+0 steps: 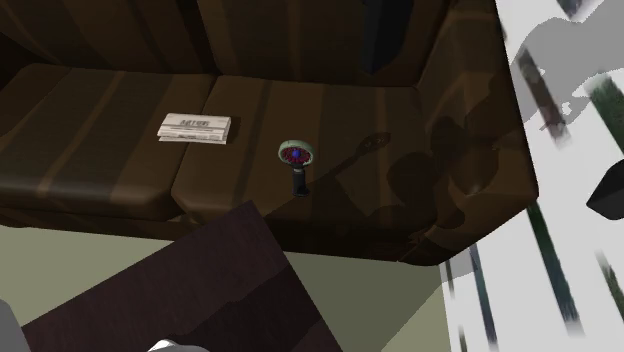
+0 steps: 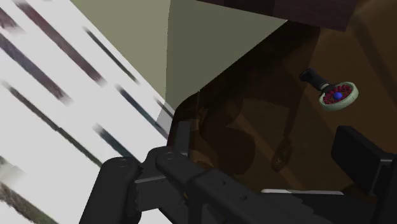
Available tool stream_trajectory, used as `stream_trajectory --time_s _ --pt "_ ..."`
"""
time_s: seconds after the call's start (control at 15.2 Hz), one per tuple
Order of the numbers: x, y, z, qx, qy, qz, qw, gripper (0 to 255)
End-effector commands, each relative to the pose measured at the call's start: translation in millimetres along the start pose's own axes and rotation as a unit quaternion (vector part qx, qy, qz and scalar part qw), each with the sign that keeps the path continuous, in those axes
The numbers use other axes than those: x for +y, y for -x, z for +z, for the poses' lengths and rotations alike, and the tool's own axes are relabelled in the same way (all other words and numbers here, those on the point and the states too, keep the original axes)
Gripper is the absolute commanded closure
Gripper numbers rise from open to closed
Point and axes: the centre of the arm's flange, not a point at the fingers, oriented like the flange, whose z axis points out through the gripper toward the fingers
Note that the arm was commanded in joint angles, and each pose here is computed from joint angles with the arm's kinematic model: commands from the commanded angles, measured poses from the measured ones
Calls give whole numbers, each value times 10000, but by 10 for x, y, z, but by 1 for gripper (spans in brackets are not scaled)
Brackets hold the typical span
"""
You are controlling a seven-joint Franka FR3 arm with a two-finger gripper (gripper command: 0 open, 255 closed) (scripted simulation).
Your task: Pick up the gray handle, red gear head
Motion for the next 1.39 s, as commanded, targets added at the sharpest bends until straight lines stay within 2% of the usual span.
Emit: stream_trajectory --time_s 0.0,0.33,0.66,0.99,1.32 --pt "0 0 0 0 0 0 10000 0" --pt "-443 21 495 20 19 595 9982 0" --pt "-883 -12 991 41 37 1187 9929 0" --pt "-1314 -99 1488 61 56 1775 9841 0" --pt "-1730 -239 1987 81 74 2357 9718 0"
